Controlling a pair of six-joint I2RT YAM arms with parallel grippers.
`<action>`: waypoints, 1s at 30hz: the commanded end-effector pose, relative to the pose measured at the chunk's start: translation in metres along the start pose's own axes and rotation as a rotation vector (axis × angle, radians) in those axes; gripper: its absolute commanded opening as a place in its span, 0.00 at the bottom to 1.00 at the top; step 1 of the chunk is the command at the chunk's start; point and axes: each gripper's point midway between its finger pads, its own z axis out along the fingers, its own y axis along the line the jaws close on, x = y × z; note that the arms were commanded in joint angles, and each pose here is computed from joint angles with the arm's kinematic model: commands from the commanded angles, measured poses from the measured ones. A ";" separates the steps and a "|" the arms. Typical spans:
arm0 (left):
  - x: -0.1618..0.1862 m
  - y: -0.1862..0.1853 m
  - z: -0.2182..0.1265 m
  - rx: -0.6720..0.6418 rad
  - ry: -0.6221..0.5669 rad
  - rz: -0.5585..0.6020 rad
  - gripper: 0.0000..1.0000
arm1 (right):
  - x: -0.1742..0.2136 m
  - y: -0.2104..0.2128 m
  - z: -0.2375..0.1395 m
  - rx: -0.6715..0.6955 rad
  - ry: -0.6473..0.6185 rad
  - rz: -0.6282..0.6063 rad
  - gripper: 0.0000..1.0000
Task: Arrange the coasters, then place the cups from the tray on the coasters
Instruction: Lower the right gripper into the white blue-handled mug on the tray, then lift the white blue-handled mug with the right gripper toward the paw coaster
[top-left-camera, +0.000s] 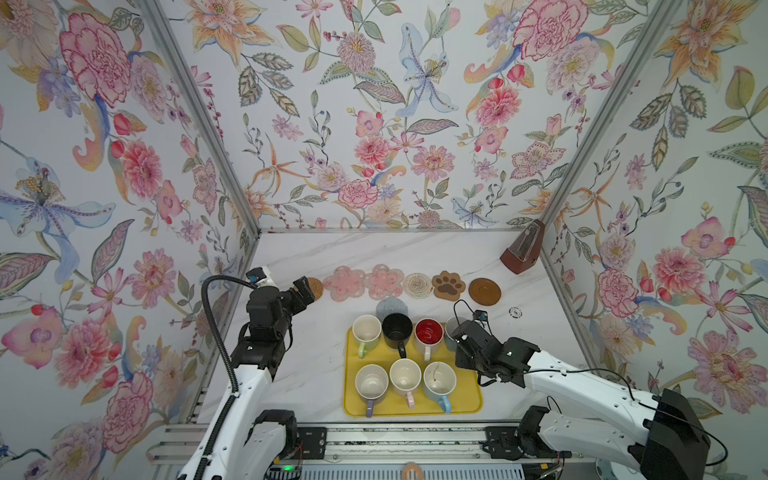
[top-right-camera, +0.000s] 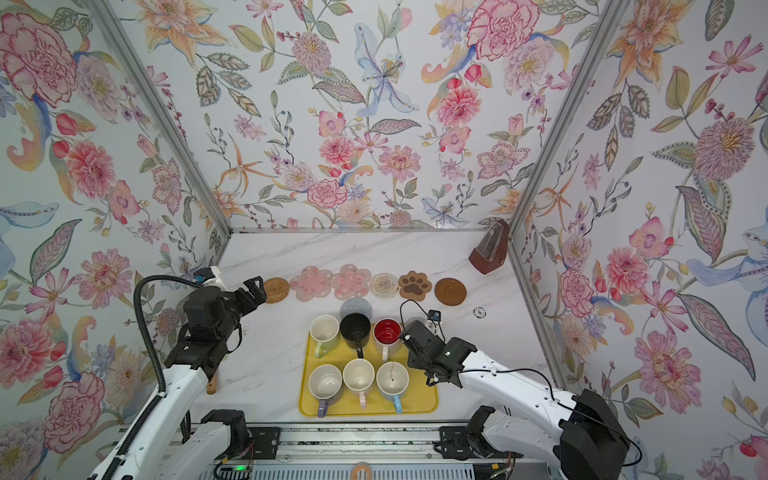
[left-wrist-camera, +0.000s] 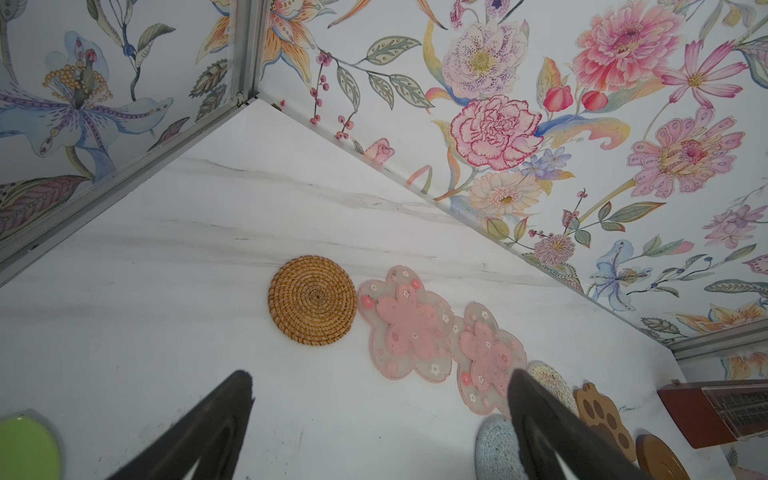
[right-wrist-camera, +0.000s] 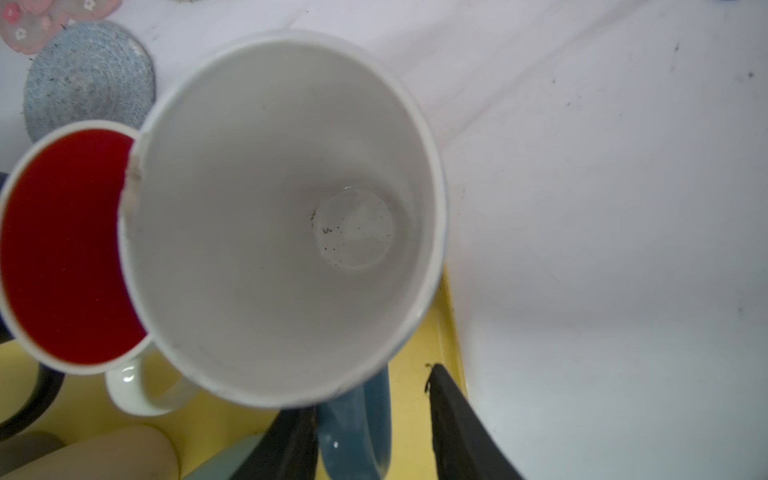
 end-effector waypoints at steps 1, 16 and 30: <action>-0.004 0.000 0.002 0.003 -0.019 -0.014 0.98 | -0.002 0.002 0.002 0.015 -0.011 -0.024 0.44; 0.002 0.004 0.003 -0.006 -0.008 -0.021 0.98 | -0.002 -0.003 0.004 0.049 -0.015 -0.122 0.16; 0.004 0.004 0.005 -0.002 -0.001 -0.029 0.98 | -0.046 -0.010 -0.046 0.057 -0.100 -0.155 0.00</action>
